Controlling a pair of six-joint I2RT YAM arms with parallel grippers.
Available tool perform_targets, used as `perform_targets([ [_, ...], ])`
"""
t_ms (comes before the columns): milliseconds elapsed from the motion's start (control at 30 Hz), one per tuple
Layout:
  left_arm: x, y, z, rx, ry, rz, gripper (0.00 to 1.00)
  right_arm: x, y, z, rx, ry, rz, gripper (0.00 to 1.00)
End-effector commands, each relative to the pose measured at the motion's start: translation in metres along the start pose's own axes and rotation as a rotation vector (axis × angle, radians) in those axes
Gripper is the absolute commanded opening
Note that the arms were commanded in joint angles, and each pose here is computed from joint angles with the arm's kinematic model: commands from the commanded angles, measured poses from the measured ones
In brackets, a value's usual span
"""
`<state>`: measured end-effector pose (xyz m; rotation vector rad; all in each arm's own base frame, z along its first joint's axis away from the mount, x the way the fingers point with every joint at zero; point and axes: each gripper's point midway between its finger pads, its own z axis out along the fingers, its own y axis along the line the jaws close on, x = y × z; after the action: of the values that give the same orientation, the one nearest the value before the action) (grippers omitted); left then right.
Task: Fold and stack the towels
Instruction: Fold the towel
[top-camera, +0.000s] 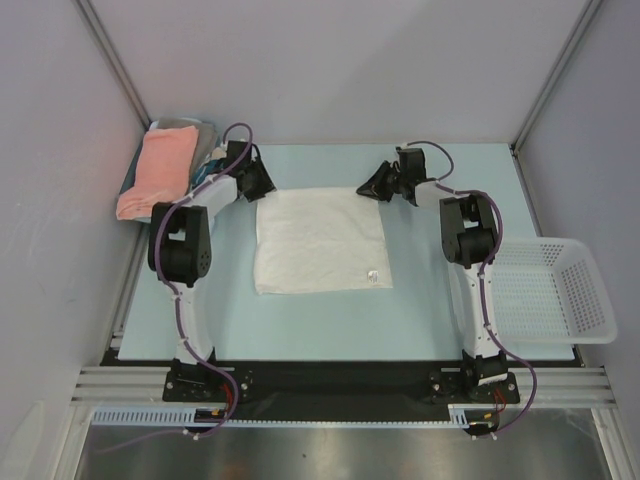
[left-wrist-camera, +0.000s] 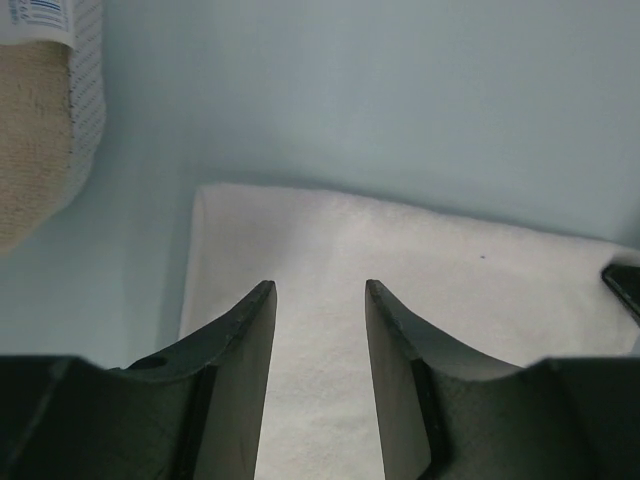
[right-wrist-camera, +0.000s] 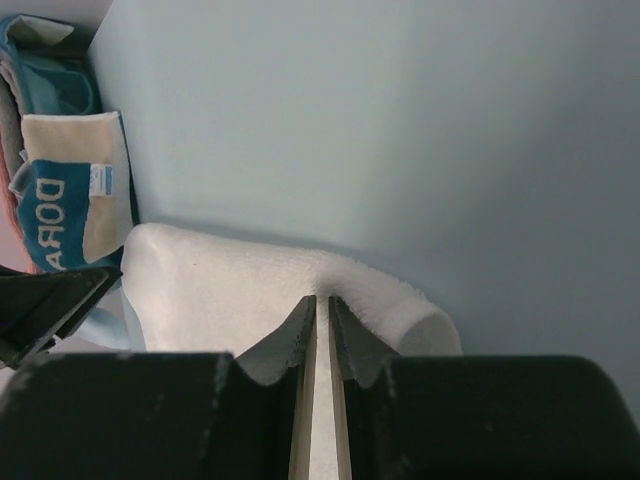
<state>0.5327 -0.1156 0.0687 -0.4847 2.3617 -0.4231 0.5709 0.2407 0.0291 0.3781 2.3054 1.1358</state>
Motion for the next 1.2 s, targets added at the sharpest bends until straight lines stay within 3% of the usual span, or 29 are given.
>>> perform_targets([
  [0,-0.003,0.018,0.010,-0.083,0.012,0.044,0.46,-0.007,-0.011,-0.004,0.055,-0.007,-0.025,0.15],
  [433,-0.032,0.051,0.016,-0.258,-0.049,0.145,0.47,-0.023,-0.013,-0.013,0.088,-0.038,-0.076,0.14],
  [567,-0.044,0.044,0.018,-0.248,-0.070,0.165,0.47,-0.026,-0.013,-0.016,0.107,-0.049,-0.095,0.14],
  [900,-0.032,0.041,0.029,-0.208,-0.017,0.178,0.47,-0.057,0.014,-0.040,0.151,-0.131,-0.200,0.17],
  [1167,-0.038,0.032,0.019,-0.160,-0.036,0.180,0.58,-0.075,0.030,-0.067,0.234,-0.207,-0.292,0.23],
])
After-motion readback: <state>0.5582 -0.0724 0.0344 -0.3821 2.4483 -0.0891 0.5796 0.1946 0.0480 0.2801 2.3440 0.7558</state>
